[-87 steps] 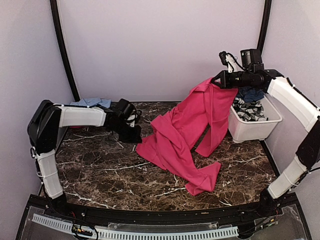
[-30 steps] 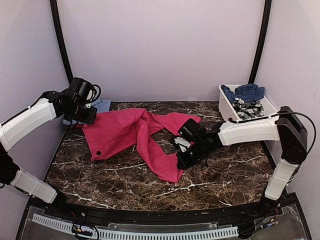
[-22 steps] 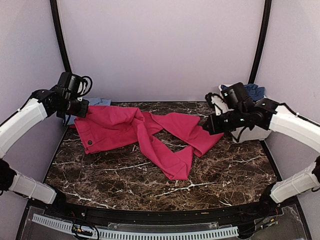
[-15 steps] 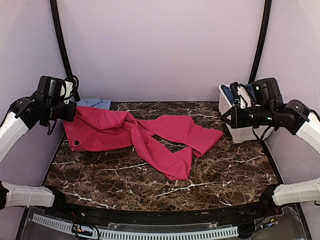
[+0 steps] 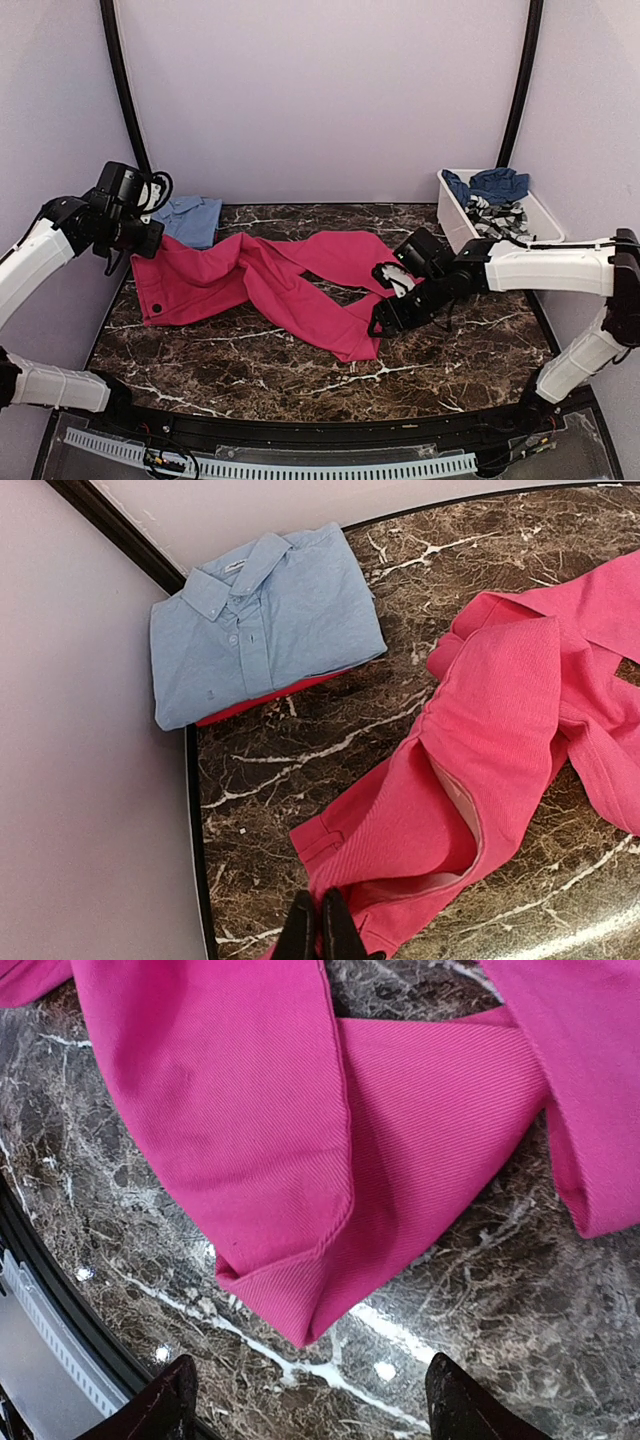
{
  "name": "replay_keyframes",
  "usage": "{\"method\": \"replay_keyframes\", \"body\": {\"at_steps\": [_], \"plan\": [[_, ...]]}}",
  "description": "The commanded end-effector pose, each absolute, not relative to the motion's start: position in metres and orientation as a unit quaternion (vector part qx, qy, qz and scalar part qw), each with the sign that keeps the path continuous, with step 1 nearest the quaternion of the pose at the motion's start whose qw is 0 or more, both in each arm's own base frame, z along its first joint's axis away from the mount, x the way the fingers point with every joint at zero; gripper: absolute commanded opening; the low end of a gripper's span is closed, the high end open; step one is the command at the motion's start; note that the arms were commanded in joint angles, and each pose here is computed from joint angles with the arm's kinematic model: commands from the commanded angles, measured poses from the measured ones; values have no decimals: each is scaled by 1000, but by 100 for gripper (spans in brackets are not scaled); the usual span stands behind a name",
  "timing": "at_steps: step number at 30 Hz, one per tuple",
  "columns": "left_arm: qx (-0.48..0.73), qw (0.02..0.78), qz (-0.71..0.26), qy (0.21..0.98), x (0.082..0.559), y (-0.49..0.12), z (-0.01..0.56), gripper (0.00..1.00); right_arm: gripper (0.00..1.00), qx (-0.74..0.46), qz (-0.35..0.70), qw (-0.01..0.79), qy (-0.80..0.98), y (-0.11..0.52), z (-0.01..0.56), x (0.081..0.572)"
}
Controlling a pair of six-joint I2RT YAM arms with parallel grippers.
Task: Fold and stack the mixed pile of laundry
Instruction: Flatten out the crumpled trousers at the center of the board.
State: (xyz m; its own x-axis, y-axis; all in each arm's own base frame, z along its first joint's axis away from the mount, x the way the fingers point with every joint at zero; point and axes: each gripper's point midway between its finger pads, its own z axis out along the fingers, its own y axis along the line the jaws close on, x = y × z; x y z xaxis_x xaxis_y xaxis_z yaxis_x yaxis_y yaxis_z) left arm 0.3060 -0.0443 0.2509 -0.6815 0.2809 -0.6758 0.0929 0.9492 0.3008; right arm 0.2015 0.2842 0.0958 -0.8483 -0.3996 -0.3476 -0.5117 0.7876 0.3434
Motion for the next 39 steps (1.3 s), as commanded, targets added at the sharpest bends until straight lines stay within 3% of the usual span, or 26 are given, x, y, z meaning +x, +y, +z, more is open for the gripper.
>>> {"method": "replay_keyframes", "body": {"at_steps": [1, 6, 8, 9, 13, 14, 22, 32, 35, 39], "plan": [[94, 405, 118, 902, 311, -44, 264, 0, 75, -255, 242, 124, 928, 317, 82, 206], [92, 406, 117, 902, 315, -46, 261, 0, 75, -273, 227, 90, 930, 331, 48, 202], [91, 405, 119, 902, 317, -46, 260, 0, 70, -277, 216, 84, 933, 333, 36, 204], [90, 404, 120, 903, 318, -46, 259, 0, 62, -277, 208, 85, 934, 332, 34, 206], [78, 405, 137, 901, 324, -41, 258, 0, 7, -267, 181, 122, 938, 322, 52, 220], [76, 407, 140, 900, 326, -40, 258, 0, 0, -262, 174, 134, 940, 316, 62, 224], [65, 428, 152, 889, 343, -38, 276, 0, 0, -192, 175, 269, 928, 245, 179, 264], [99, 500, 178, 841, 354, -35, 331, 0, 0, -128, 106, 407, 898, 156, 296, 254], [108, 513, 198, 828, 326, -22, 336, 0, 0, -108, 79, 418, 899, 127, 305, 235], [164, 466, 175, 852, 289, -24, 300, 0, 0, -107, 95, 383, 913, 126, 281, 219]]}}
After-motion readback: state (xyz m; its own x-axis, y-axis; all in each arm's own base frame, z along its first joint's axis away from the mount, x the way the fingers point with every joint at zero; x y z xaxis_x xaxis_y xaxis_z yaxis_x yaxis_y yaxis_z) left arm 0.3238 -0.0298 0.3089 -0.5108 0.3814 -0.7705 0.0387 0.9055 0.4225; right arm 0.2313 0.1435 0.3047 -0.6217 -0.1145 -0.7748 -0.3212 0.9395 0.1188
